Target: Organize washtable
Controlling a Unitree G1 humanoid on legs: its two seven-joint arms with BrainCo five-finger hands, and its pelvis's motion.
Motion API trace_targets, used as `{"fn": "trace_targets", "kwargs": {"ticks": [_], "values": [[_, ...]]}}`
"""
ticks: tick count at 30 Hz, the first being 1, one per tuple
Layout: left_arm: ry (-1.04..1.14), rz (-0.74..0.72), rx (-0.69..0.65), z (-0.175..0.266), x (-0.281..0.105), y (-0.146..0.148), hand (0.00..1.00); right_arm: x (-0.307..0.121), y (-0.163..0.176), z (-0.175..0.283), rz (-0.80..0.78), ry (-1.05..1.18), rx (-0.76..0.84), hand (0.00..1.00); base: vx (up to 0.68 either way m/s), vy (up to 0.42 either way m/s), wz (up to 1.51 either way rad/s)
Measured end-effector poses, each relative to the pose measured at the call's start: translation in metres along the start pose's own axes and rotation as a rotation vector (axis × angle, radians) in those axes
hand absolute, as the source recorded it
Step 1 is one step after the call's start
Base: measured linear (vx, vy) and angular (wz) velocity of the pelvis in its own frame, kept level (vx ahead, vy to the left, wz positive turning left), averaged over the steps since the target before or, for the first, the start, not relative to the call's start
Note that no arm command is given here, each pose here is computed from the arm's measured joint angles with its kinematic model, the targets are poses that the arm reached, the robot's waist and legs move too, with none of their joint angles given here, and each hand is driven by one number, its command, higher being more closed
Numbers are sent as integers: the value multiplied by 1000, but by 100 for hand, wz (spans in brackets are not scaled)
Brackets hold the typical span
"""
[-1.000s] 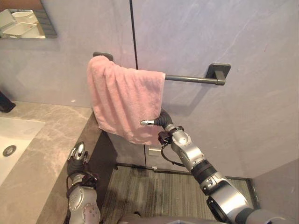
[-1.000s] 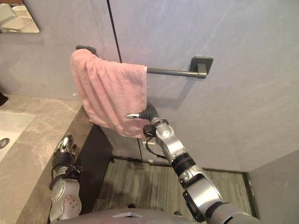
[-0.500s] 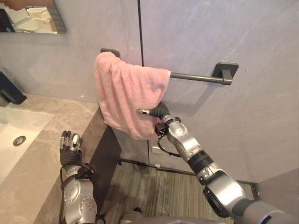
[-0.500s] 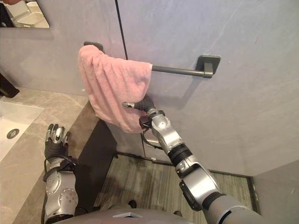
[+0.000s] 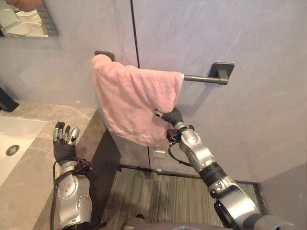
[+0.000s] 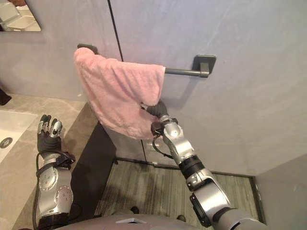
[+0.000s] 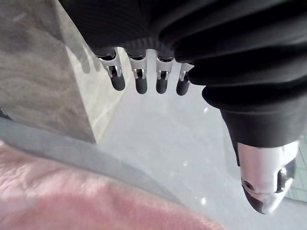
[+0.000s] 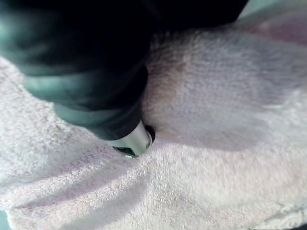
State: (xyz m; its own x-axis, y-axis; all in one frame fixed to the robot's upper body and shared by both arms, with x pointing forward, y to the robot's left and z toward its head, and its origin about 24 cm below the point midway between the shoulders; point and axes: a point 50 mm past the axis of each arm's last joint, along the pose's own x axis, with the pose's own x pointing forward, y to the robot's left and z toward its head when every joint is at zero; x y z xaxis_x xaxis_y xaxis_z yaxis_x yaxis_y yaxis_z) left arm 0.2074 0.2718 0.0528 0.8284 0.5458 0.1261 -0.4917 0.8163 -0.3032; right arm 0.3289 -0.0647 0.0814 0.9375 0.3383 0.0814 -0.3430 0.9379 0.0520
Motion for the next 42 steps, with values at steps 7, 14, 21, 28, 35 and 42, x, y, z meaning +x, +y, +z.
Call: {"fn": "trace_targets", "kwargs": {"ticks": [7, 14, 21, 28, 35, 42], "values": [[9, -6, 37, 0, 5, -4, 0, -14, -17, -1, -48, -16, 4, 100, -13, 13, -19], [31, -42, 130, -6, 26, -19, 0, -19, -14, -1, -33, -26, 13, 100, -10, 6, -8], [68, -121, 146, -17, 39, -55, 0, -21, -10, 3, -21, -46, 21, 100, 0, 4, -9], [95, -143, 157, -24, 47, -77, 100, -21, 12, 0, 69, -40, 44, 100, -17, 5, -1], [53, -127, 181, -12, 57, -77, 100, -22, 22, 6, 113, -65, 42, 100, -39, 12, -6], [-56, -300, 172, 11, 67, -114, 100, -23, 31, 6, 163, -76, 41, 100, -2, 11, -8]]}}
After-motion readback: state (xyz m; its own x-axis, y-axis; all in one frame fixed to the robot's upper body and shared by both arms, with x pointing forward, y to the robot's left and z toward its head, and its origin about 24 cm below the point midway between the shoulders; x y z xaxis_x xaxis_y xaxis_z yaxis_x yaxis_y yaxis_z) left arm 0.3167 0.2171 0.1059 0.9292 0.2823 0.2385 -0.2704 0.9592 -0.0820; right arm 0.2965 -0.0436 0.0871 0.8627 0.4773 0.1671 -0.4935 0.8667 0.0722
